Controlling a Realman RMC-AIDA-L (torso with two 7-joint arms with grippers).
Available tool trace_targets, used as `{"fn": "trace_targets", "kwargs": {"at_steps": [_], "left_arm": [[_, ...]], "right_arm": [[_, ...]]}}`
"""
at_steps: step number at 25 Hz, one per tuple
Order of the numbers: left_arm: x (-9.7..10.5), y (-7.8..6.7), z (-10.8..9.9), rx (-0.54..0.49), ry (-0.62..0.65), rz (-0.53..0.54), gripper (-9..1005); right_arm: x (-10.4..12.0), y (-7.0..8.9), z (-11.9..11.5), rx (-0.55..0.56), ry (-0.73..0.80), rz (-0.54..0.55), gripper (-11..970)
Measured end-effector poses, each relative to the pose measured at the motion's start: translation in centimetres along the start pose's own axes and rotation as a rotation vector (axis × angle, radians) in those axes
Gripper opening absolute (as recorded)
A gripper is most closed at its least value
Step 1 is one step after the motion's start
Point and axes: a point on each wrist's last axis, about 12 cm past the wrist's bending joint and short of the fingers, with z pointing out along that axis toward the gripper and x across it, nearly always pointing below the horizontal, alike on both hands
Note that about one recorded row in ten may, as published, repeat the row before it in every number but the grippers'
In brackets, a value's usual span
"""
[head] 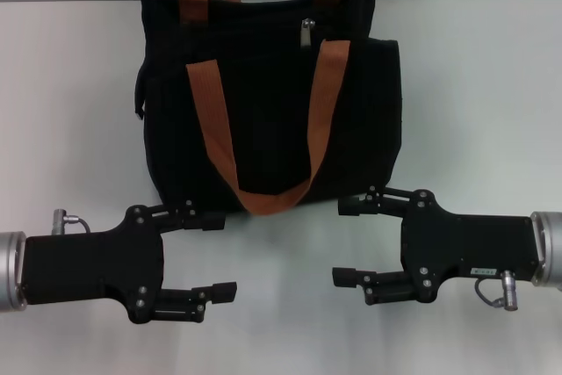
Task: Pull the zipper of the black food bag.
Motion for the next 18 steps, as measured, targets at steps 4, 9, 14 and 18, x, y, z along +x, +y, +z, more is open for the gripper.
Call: {"fn": "trace_targets", "kwargs": {"at_steps": [4,9,14,18], "left_arm": [[0.06,-0.03,0.02,0.003,0.004,-0.001,832],[0.17,-0.13,0.05,0.004,0.003,-0.007,832],[0.32,-0.32,0.05,0.006,0.000,-0.015,832],[0.39,-0.44,-0.01,0.007,-0.003,-0.018,832]], "right_arm": [[0.08,0.08,0.06,-0.001,-0.002,0.004,835],[0.11,0.07,0.08,0.001,0.000,0.003,835],[0.10,0.04,0.09,0.001,0.000,0.002,835],[0.03,-0.03,0.15,0.000,0.000,-0.001,835]]}}
